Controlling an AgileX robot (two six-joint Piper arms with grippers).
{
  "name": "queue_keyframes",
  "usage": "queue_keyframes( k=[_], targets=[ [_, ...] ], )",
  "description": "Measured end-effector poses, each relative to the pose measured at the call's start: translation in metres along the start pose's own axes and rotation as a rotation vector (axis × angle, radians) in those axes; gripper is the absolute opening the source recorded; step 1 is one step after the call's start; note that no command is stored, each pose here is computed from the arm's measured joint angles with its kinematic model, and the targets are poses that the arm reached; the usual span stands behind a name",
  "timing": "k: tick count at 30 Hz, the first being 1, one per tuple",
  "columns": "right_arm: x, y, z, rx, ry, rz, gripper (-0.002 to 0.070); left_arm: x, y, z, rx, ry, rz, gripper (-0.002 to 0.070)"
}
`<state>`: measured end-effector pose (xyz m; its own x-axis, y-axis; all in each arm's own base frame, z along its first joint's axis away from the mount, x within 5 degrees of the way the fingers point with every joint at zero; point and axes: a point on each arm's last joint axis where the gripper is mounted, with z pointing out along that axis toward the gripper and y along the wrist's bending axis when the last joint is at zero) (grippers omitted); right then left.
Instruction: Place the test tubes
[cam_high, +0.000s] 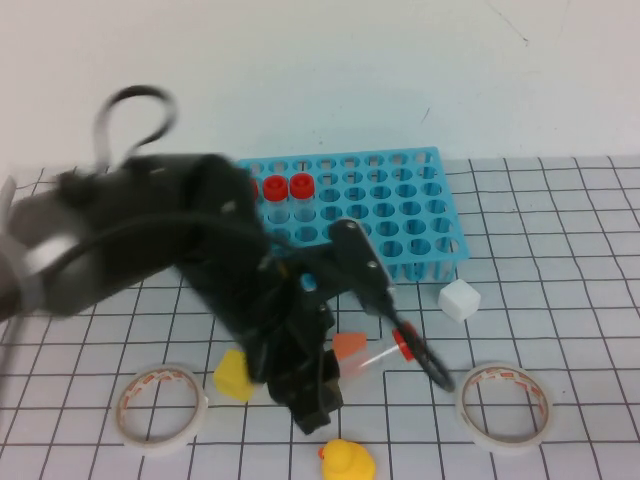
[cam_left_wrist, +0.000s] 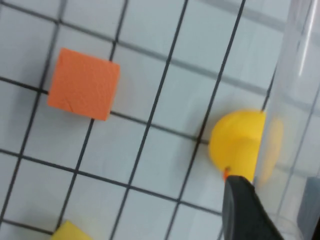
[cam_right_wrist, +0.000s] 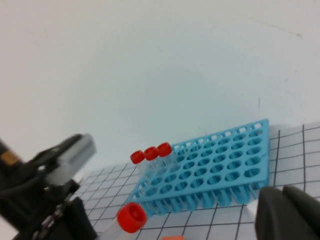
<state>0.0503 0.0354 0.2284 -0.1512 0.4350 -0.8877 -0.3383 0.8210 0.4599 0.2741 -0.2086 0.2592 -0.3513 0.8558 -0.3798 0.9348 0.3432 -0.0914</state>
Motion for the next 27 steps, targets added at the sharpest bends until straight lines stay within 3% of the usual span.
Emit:
queue_keyframes(
  k=[7, 9, 10, 11, 15, 20, 27],
  targets=[
    [-0.037, 0.014, 0.040, -0.103, 0.139, -0.026, -0.0001, 0.049, -0.043, -0.023, -0.106, -0.274, -0.139, 0.0212],
    [-0.047, 0.018, 0.060, -0.193, 0.200, -0.055, -0.0001, 0.061, -0.053, -0.028, -0.135, -0.388, -0.223, 0.0212],
    [-0.049, 0.019, 0.070, -0.228, 0.233, -0.055, -0.0001, 0.065, -0.056, -0.032, -0.165, -0.483, -0.300, 0.0212],
    [-0.057, 0.024, 0.086, -0.338, 0.284, -0.057, -0.0001, 0.075, -0.059, -0.039, -0.209, -0.619, -0.425, 0.0212],
    [-0.068, 0.031, 0.122, -0.527, 0.387, -0.003, -0.0001, 0.086, -0.056, -0.050, -0.293, -0.800, -0.627, 0.0212],
    [-0.065, 0.047, 0.175, -0.690, 0.505, 0.028, -0.0001, 0.087, -0.053, -0.053, -0.293, -0.855, -0.735, 0.0212],
    [-0.050, 0.074, 0.238, -0.742, 0.571, -0.014, 0.0025, 0.088, -0.049, -0.056, -0.310, -0.902, -0.833, 0.0212]
  ],
)
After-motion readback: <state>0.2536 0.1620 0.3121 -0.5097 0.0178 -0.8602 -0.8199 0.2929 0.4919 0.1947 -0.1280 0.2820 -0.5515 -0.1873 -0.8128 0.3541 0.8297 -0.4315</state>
